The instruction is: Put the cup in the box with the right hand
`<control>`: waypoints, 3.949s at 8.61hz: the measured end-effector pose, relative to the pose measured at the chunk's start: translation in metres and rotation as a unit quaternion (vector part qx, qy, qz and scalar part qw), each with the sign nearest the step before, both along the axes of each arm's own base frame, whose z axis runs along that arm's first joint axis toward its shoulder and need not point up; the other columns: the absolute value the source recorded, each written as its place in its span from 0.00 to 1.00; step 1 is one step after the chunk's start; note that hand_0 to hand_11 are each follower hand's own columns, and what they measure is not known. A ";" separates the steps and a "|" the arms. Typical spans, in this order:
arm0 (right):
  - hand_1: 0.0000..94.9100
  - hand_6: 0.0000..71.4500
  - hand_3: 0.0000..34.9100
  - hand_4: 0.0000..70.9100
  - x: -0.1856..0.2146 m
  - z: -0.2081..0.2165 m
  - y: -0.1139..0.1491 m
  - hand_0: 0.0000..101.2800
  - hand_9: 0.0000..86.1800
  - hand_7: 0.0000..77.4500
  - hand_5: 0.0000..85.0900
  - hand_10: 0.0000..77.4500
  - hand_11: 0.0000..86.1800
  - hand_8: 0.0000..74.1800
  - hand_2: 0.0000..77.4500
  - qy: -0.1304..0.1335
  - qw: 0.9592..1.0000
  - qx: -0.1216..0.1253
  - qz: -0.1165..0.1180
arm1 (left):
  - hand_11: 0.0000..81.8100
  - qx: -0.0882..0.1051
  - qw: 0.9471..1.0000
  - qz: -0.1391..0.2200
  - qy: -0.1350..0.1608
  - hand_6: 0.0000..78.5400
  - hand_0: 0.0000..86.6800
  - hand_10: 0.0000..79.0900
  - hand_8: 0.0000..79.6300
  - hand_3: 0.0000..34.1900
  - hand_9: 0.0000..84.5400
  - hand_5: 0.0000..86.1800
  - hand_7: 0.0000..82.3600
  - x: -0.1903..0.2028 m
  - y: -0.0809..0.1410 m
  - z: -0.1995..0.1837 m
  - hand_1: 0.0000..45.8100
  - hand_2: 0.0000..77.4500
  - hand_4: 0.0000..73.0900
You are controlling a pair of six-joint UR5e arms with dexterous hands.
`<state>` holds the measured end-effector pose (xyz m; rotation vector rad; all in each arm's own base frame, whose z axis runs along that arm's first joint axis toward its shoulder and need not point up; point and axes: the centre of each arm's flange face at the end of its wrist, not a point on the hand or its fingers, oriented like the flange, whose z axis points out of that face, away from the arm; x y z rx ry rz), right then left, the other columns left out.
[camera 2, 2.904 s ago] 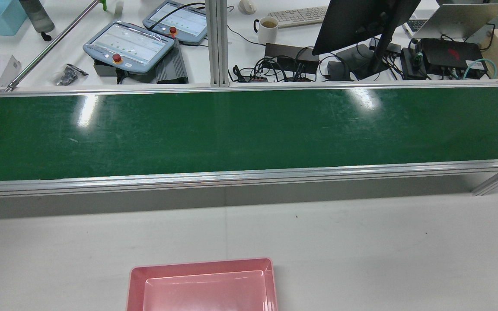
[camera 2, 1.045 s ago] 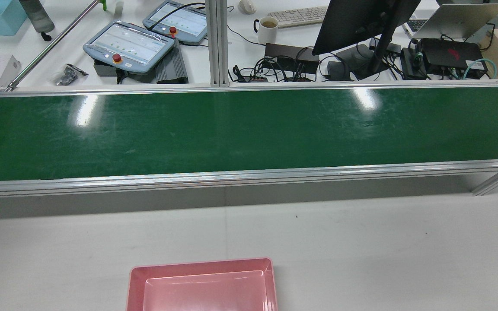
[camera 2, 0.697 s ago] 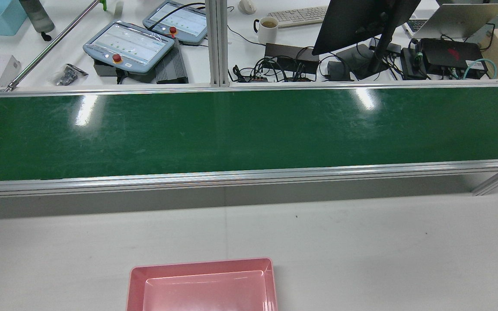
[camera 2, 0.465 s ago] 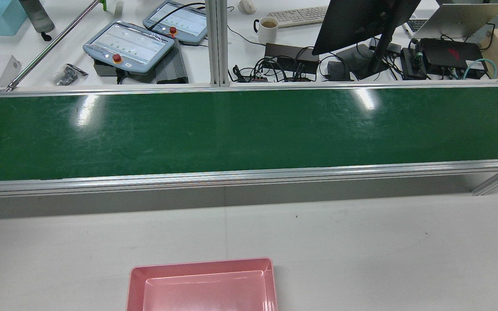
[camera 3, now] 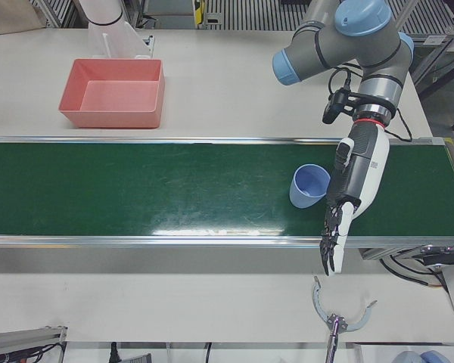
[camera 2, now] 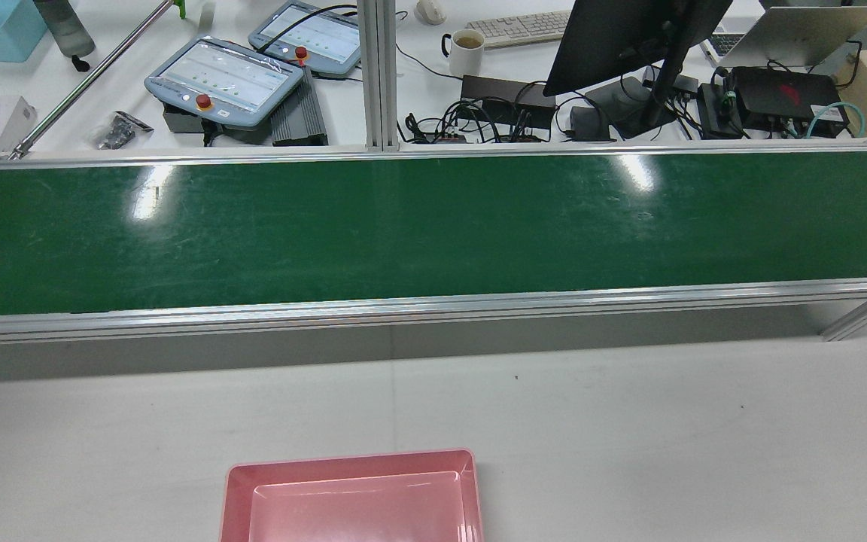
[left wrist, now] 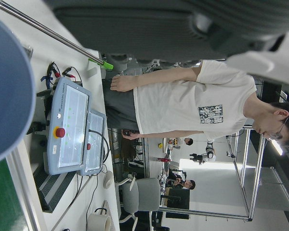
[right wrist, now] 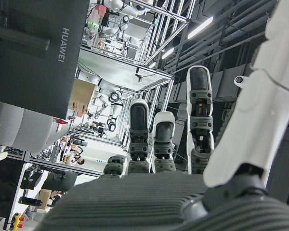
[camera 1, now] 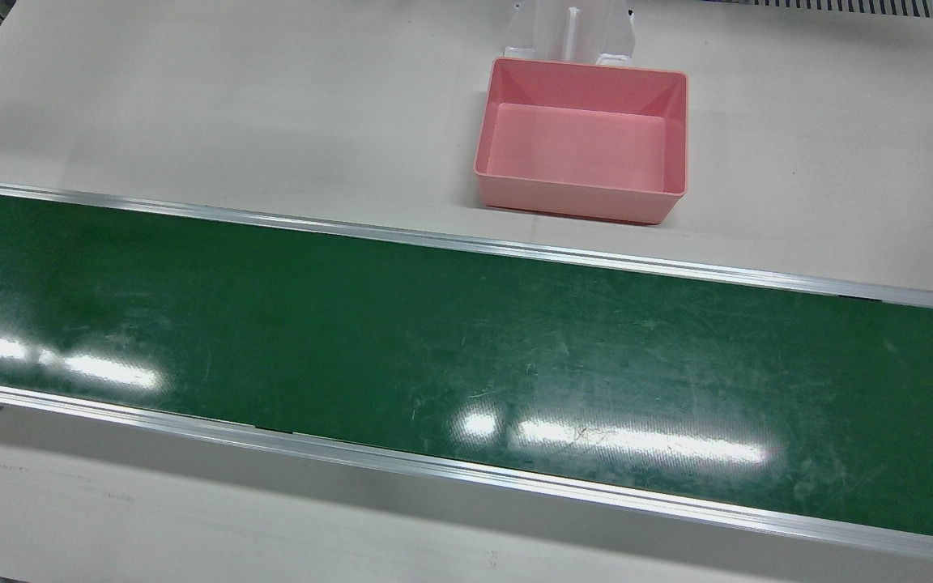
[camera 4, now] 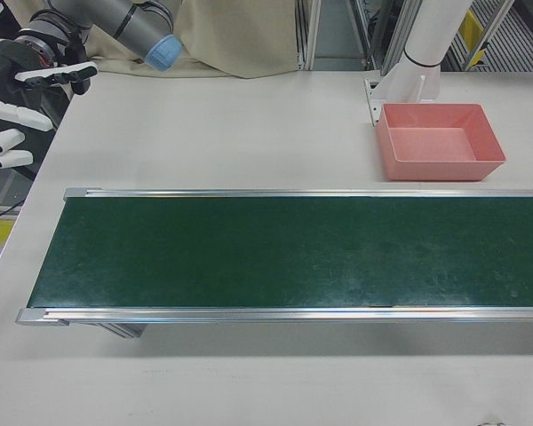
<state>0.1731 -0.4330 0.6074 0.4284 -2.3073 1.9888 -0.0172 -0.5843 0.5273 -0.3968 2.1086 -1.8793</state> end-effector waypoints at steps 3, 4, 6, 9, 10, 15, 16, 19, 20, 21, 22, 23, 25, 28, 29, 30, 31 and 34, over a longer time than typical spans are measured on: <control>0.05 0.37 0.00 0.73 0.005 -0.006 0.004 0.53 0.58 0.90 0.05 0.05 0.08 0.35 0.02 0.001 1.000 -0.002 0.005 | 0.00 0.000 1.000 0.000 0.000 0.00 0.00 0.00 0.00 0.00 0.01 0.00 0.00 0.000 0.000 0.000 0.01 0.01 0.00; 0.05 0.37 0.00 0.73 0.007 -0.007 0.005 0.53 0.58 0.90 0.05 0.05 0.08 0.35 0.02 0.001 1.000 -0.002 0.007 | 0.00 0.000 1.000 0.000 0.000 0.00 0.00 0.00 0.00 0.00 0.01 0.00 0.00 0.000 0.001 0.000 0.01 0.01 0.00; 0.04 0.37 0.00 0.73 0.008 -0.010 0.006 0.53 0.58 0.90 0.05 0.05 0.08 0.35 0.02 0.001 1.000 0.000 0.006 | 0.00 0.000 1.000 0.000 0.000 0.00 0.00 0.00 0.00 0.00 0.01 0.00 0.00 0.000 0.001 0.001 0.01 0.01 0.00; 0.04 0.37 0.00 0.73 0.007 -0.013 0.006 0.53 0.58 0.90 0.05 0.05 0.08 0.35 0.02 0.002 1.000 0.003 0.002 | 0.00 0.000 1.000 0.000 0.000 0.00 0.00 0.00 0.00 0.00 0.01 0.00 0.00 0.000 0.001 0.001 0.01 0.01 0.00; 0.04 0.37 0.00 0.73 0.006 -0.014 0.005 0.53 0.58 0.90 0.05 0.05 0.08 0.35 0.02 0.003 1.000 0.004 0.001 | 0.00 0.000 1.000 0.000 0.000 0.00 0.00 0.00 0.00 0.00 0.01 0.00 0.00 0.000 0.001 0.001 0.01 0.01 0.00; 0.04 0.37 0.00 0.73 -0.013 -0.020 -0.005 0.53 0.58 0.90 0.05 0.05 0.08 0.35 0.02 0.012 1.000 0.008 -0.016 | 0.00 -0.001 1.000 0.001 0.000 0.00 0.00 0.00 0.00 0.00 0.01 0.00 0.00 0.001 -0.001 0.001 0.01 0.01 0.00; 0.04 0.37 0.00 0.73 -0.025 -0.024 -0.013 0.53 0.58 0.90 0.05 0.05 0.08 0.35 0.02 0.015 1.000 0.007 -0.020 | 0.00 0.000 1.000 0.001 0.000 0.00 0.00 0.00 0.00 0.00 0.01 0.00 0.00 0.001 -0.001 0.001 0.01 0.01 0.00; 0.05 0.37 0.00 0.73 -0.114 -0.056 -0.075 0.53 0.58 0.90 0.05 0.07 0.09 0.36 0.02 0.003 0.999 0.007 -0.041 | 0.00 0.000 1.000 0.001 0.000 0.00 0.00 0.00 0.00 0.00 0.00 0.00 0.00 0.001 -0.001 0.000 0.01 0.01 0.00; 0.05 0.37 0.00 0.73 -0.160 -0.069 -0.097 0.53 0.56 0.90 0.05 0.04 0.06 0.34 0.02 -0.005 0.999 0.012 -0.050 | 0.00 0.000 1.000 0.001 0.000 0.00 0.00 0.00 0.00 0.00 0.00 0.00 0.00 0.001 -0.001 0.000 0.01 0.01 0.00; 0.03 0.37 0.00 0.73 -0.202 -0.085 -0.113 0.53 0.56 0.90 0.05 0.04 0.06 0.34 0.02 -0.013 0.998 0.018 -0.055 | 0.00 0.000 1.000 0.001 0.000 0.00 0.00 0.00 0.00 0.00 0.00 0.00 0.00 0.001 0.000 -0.001 0.01 0.01 0.00; 0.05 0.37 0.00 0.73 -0.240 -0.108 -0.121 0.53 0.56 0.90 0.05 0.04 0.06 0.34 0.02 -0.018 0.998 0.017 -0.056 | 0.00 0.000 1.000 0.000 0.000 0.00 0.00 0.00 0.00 0.00 0.00 0.00 0.00 0.001 0.000 -0.001 0.01 0.01 0.00; 0.05 0.37 0.00 0.73 -0.270 -0.132 -0.119 0.53 0.56 0.90 0.05 0.04 0.06 0.34 0.02 -0.019 0.998 0.007 -0.055 | 0.00 0.000 1.000 0.000 0.000 0.00 0.00 0.00 0.00 0.00 0.00 0.00 0.00 0.001 0.000 -0.001 0.01 0.01 0.00; 0.18 0.38 0.00 0.70 -0.324 -0.172 -0.102 0.52 0.54 0.90 0.07 0.03 0.04 0.34 0.02 -0.013 0.999 -0.013 -0.042 | 0.00 0.000 1.000 0.000 0.000 0.00 0.00 0.00 0.00 0.00 0.01 0.00 0.00 0.001 -0.001 0.000 0.01 0.01 0.00; 0.19 0.38 0.00 0.60 -0.399 -0.221 -0.095 0.49 0.54 0.90 0.04 0.02 0.03 0.32 0.27 0.006 1.000 -0.010 -0.011 | 0.00 0.000 1.000 0.000 0.000 0.00 0.00 0.00 0.00 0.00 0.01 0.00 0.00 0.001 -0.001 0.000 0.01 0.01 0.00; 0.17 0.39 0.00 0.61 -0.422 -0.234 -0.103 0.48 0.54 0.90 0.04 0.02 0.03 0.32 0.23 0.009 1.000 -0.010 -0.005 | 0.00 0.000 1.000 0.000 0.000 0.00 0.00 0.00 0.00 0.00 0.00 0.00 0.00 0.001 -0.001 0.000 0.01 0.01 0.00; 0.14 0.41 0.00 0.61 -0.446 -0.245 -0.113 0.48 0.56 0.90 0.04 0.02 0.03 0.33 0.17 0.012 1.000 -0.012 -0.005 | 0.00 0.000 1.000 0.000 0.000 0.00 0.00 0.00 0.00 0.00 0.00 0.00 0.00 0.001 -0.001 0.000 0.01 0.01 0.00; 0.12 0.41 0.00 0.61 -0.470 -0.252 -0.124 0.47 0.56 0.90 0.04 0.02 0.04 0.34 0.13 0.016 1.000 -0.016 -0.008 | 0.00 0.000 1.000 0.001 0.000 0.00 0.00 0.00 0.00 0.00 0.00 0.00 0.00 0.001 -0.001 0.000 0.01 0.01 0.00; 0.04 0.41 0.00 0.58 -0.519 -0.274 -0.137 0.44 0.57 0.90 0.03 0.04 0.04 0.35 0.10 0.011 1.000 -0.011 -0.022 | 0.00 0.000 1.000 0.001 0.000 0.00 0.00 0.00 0.00 0.00 0.01 0.00 0.00 0.001 -0.001 -0.001 0.01 0.01 0.00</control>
